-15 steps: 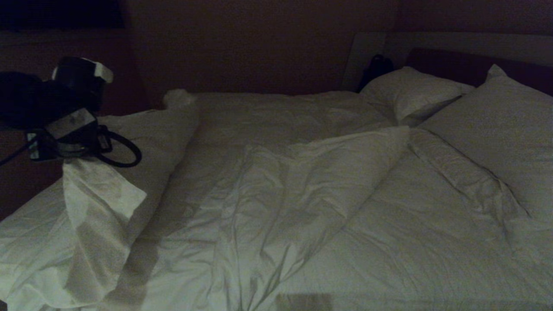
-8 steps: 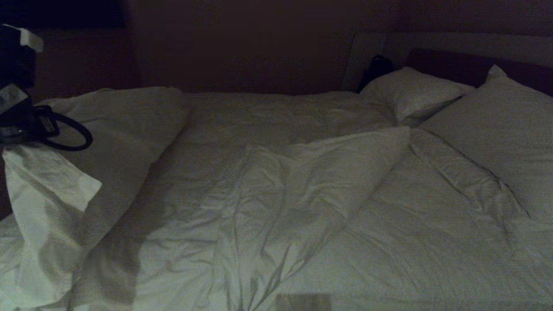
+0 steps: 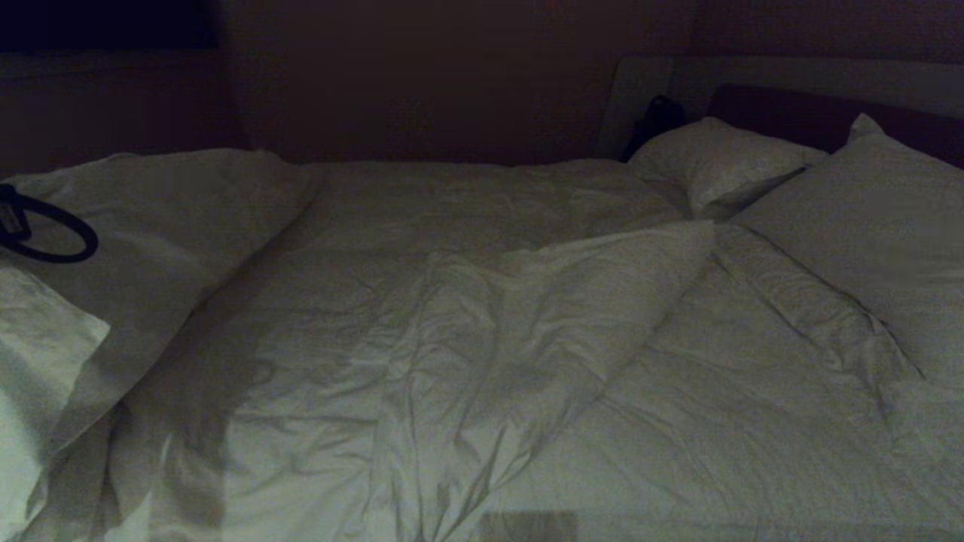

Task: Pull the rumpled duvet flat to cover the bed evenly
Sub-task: Flatten the corners of the folded blanket

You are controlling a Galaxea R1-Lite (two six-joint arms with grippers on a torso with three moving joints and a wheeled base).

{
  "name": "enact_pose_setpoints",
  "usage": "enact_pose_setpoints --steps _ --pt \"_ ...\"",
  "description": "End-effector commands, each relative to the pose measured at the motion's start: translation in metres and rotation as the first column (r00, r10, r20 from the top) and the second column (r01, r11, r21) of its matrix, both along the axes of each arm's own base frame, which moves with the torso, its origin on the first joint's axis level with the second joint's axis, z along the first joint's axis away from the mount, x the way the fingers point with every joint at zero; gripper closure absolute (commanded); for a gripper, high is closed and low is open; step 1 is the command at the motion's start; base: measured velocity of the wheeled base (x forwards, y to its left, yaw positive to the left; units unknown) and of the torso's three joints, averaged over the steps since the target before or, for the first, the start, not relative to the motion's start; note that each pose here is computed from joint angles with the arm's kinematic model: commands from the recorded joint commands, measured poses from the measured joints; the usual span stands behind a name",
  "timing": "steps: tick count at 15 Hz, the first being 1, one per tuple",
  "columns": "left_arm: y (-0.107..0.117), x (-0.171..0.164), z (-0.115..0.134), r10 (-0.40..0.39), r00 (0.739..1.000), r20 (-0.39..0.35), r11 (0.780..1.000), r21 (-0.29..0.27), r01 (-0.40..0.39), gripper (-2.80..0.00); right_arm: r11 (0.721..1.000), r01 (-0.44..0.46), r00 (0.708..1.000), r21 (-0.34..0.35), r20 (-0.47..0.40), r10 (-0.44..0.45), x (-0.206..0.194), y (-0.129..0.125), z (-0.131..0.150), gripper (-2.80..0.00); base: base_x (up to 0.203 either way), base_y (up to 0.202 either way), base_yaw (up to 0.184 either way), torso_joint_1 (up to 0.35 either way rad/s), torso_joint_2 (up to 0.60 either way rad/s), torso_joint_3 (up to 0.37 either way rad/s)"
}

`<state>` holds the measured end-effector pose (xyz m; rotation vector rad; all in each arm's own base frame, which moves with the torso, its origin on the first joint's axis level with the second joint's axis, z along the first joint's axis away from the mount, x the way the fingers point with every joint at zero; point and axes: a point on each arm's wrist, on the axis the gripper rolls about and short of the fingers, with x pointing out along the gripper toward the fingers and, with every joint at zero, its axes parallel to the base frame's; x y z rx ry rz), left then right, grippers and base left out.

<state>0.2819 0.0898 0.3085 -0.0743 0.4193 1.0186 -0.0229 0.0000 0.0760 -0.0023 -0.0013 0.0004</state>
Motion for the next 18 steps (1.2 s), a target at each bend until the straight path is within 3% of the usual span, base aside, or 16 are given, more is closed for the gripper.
enact_pose_setpoints --steps 1,4,6,9,18 --pt "0.010 0.012 -0.015 0.026 0.999 -0.048 1.000 -0.011 -0.027 0.00 1.000 -0.003 1.000 -0.001 -0.001 0.003 0.000 0.000 0.000 0.00 0.000 0.000 0.000 0.000 0.00 0.000" --pt "0.016 0.014 -0.017 0.042 0.998 -0.048 0.999 -0.011 -0.042 0.00 1.000 -0.001 1.000 -0.001 -0.001 0.001 0.000 0.000 0.000 0.00 0.000 0.000 0.000 0.000 0.00 0.000" --pt "0.046 0.038 -0.047 0.098 0.989 -0.110 0.995 -0.018 -0.101 0.00 1.000 -0.001 1.000 -0.001 -0.001 0.001 0.000 0.000 0.000 0.00 0.000 0.000 0.000 0.000 0.00 0.000" --pt "0.087 0.054 -0.069 0.167 0.980 -0.106 0.986 0.018 -0.166 0.00 1.000 -0.001 1.000 -0.001 -0.001 0.001 0.000 0.000 0.000 0.00 0.000 0.000 0.000 0.000 0.00 0.000" --pt "0.134 0.075 -0.114 0.228 0.963 -0.144 0.973 0.004 -0.230 0.00 1.000 -0.002 1.000 -0.001 -0.001 0.002 0.000 0.000 0.000 0.00 0.000 0.000 0.000 0.000 0.00 0.000"
